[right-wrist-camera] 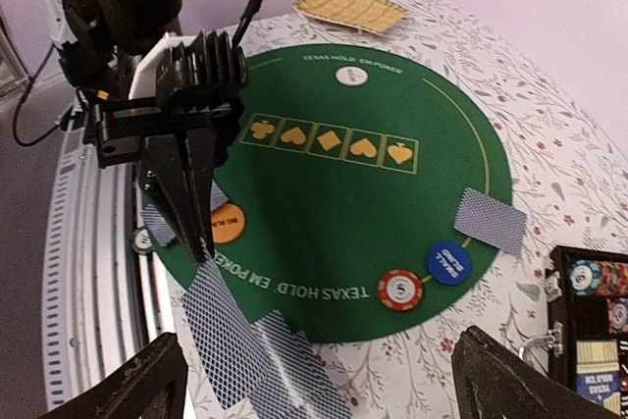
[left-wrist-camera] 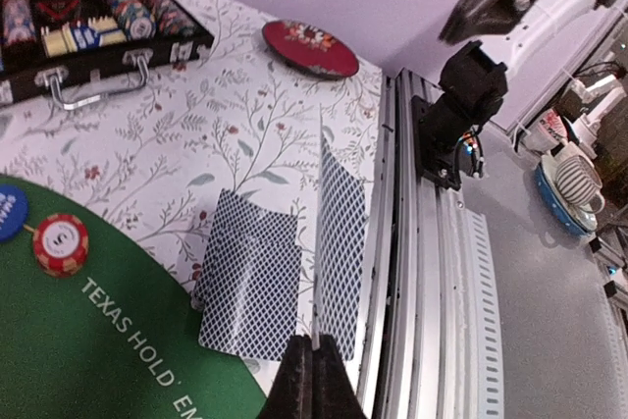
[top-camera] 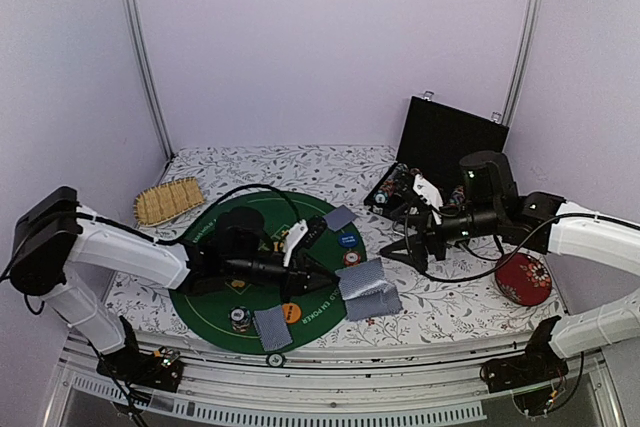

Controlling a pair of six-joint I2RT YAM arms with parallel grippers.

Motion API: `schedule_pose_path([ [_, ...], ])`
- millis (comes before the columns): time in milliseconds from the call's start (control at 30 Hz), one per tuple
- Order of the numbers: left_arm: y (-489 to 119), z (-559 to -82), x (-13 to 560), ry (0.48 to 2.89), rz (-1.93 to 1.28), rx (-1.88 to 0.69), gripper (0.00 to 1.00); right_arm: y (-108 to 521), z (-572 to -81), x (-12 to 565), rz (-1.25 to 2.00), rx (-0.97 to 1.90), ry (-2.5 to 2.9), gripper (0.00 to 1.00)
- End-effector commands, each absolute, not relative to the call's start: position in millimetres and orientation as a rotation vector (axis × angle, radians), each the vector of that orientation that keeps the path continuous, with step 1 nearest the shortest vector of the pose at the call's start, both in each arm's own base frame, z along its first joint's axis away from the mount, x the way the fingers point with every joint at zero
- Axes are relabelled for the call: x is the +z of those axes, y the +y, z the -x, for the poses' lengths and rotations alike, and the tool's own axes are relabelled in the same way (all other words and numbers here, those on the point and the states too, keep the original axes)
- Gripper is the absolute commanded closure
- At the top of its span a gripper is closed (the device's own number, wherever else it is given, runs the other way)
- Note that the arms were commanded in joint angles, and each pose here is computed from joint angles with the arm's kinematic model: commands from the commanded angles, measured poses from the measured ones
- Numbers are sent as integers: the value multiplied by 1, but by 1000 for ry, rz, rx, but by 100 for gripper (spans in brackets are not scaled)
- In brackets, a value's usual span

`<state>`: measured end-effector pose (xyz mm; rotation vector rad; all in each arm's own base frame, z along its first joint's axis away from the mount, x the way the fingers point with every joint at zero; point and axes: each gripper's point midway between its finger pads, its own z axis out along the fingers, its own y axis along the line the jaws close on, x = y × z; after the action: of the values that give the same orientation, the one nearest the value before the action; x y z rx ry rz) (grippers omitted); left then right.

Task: Distribute texas hold em gaming equipment
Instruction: Pass from the left arm to the right, then place the poker card in the small blind area.

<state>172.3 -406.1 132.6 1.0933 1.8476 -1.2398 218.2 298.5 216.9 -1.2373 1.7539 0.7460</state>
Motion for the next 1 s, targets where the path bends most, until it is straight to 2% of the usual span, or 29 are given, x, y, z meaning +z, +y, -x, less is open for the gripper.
schedule_pose_path([
  [0, -396, -173, 179, 1621, -1081, -1198, 100, 318, -205, 230, 1267, 952, 1729, 10],
  [133, -388, -170, 189, 1593, -1070, -1190, 100, 327, -208, 218, 1303, 993, 1782, 18],
  [267, -386, -171, 192, 1593, -1056, -1185, 100, 340, -197, 217, 1372, 1131, 1776, 39],
  [300, -386, -171, 192, 1596, -1054, -1185, 100, 342, -195, 217, 1382, 1154, 1772, 47],
  [333, -386, -171, 192, 1595, -1051, -1185, 100, 343, -194, 217, 1389, 1171, 1771, 63],
  [367, -386, -172, 193, 1595, -1047, -1188, 100, 343, -193, 218, 1392, 1178, 1765, 74],
  [400, -386, -173, 193, 1600, -1039, -1186, 100, 343, -193, 218, 1395, 1178, 1767, 95],
  [533, -381, -189, 191, 1664, -948, -1115, 100, 341, -209, 225, 1358, 1070, 1771, 98],
  [567, -376, -204, 187, 1723, -874, -1052, 82, 341, -218, 229, 1346, 1034, 1774, 98],
  [600, -368, -221, 179, 1800, -789, -973, 53, 341, -231, 230, 1343, 984, 1779, 98],
  [633, -359, -238, 171, 1871, -707, -890, 35, 342, -247, 227, 1336, 921, 1819, 98],
  [667, -348, -252, 162, 1940, -642, -818, 27, 344, -264, 230, 1343, 858, 1836, 98],
  [800, -307, -282, 137, 2123, -470, -619, 18, 343, -333, 210, 1386, 777, 1925, 98],
  [967, -278, -282, 131, 2154, -331, -612, 12, 355, -401, 187, 1514, 651, 1920, 98],
])
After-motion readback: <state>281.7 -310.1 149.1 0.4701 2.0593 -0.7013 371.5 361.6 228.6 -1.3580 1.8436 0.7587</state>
